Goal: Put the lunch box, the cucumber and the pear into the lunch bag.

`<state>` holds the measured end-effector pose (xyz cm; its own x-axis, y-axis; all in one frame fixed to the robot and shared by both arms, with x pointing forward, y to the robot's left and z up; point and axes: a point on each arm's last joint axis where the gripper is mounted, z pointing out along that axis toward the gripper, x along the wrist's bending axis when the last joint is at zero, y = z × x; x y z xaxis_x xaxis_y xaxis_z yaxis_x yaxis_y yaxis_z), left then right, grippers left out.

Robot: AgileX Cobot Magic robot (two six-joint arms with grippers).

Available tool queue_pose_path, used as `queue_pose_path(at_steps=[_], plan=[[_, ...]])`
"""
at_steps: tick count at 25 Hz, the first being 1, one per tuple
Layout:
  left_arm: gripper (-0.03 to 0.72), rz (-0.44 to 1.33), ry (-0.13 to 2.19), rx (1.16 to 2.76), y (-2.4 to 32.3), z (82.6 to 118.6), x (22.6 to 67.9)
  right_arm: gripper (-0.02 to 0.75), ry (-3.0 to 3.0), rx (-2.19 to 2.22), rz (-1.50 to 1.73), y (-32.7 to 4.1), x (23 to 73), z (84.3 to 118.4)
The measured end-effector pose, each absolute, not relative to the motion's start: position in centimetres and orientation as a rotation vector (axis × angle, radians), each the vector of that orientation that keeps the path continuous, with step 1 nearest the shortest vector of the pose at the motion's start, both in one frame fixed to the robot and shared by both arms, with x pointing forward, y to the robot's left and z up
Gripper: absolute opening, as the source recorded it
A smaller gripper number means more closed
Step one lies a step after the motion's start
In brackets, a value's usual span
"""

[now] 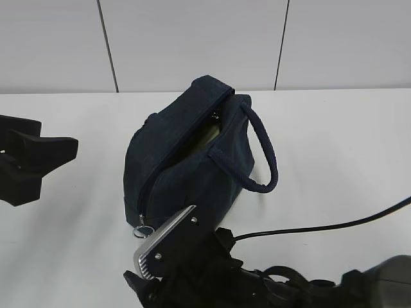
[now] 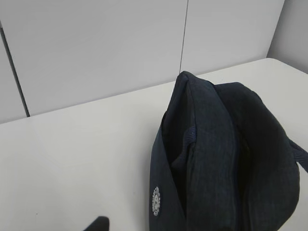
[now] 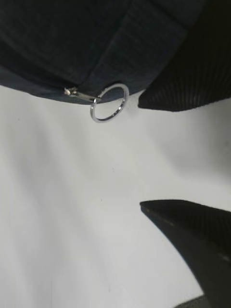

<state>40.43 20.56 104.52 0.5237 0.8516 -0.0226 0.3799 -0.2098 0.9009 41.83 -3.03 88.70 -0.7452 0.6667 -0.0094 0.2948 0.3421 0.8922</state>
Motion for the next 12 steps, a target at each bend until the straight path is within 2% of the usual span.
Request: queue_pose_path(at_steps=[12], plan=[[0.393, 0.602, 1.032, 1.808, 20.5, 104.4, 40.4, 0.445, 2.152, 0.987, 1.325, -1.1, 44.0, 87.2]])
